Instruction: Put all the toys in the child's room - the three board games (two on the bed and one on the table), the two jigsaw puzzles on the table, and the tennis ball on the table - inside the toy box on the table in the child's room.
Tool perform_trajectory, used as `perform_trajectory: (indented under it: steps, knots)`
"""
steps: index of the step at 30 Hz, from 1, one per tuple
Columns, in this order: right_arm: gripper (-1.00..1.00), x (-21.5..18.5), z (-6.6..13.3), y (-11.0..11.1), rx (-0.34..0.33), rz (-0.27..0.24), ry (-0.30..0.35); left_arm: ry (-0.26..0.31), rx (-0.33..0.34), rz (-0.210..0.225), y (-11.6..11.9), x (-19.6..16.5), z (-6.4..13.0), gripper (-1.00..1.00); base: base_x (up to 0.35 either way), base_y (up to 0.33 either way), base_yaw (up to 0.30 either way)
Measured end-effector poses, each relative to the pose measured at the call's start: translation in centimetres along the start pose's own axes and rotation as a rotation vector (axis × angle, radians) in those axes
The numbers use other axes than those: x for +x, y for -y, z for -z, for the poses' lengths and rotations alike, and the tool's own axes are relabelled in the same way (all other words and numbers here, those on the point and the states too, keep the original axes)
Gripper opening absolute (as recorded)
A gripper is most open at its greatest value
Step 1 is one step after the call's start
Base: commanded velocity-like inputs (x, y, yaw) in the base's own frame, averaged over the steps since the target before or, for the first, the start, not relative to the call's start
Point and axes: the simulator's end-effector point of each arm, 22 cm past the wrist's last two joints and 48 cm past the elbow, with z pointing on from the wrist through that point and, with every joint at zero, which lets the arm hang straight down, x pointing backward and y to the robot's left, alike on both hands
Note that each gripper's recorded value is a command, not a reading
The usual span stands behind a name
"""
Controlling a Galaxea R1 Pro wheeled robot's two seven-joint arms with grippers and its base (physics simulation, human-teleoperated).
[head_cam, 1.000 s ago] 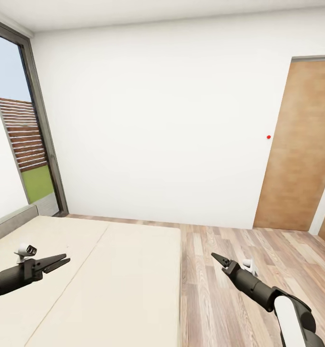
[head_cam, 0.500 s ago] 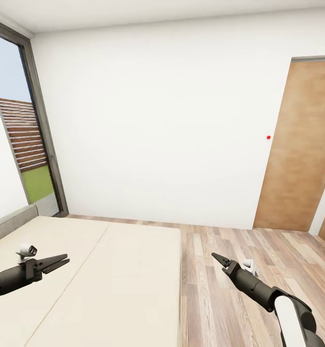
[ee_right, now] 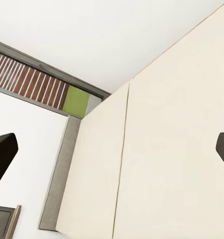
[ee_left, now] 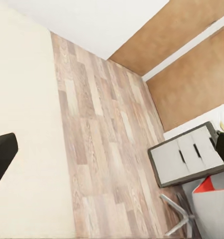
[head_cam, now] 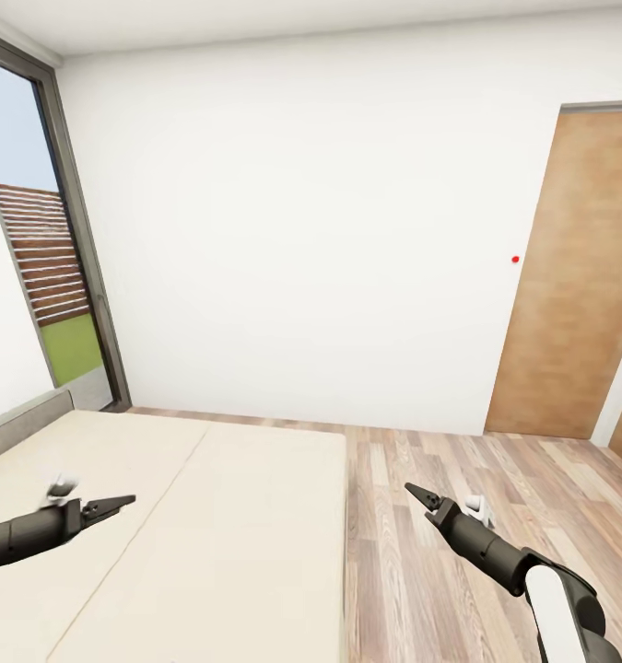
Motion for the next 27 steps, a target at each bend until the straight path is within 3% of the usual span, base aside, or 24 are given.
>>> perform_trajectory:
  steps: [6,18,27]
  knots:
    - [1.0,0.0,0.0,0.0,0.001,0.001,0.001,-0.015,-0.162,-0.009,-3.4,0.3,-0.3,1.0,0.0,0.0,0.0]
    - [1.0,0.0,0.0,0.1,0.002,0.001,0.001,-0.131,-0.507,-0.082,-8.2,4.9,-5.4,1.0,0.0,0.0,0.0]
    - [1.0,0.0,0.0,0.1,0.002,0.001,-0.001,-0.18,-0.651,-0.163,-10.4,7.5,-7.8,1.0,0.0,0.0,0.0]
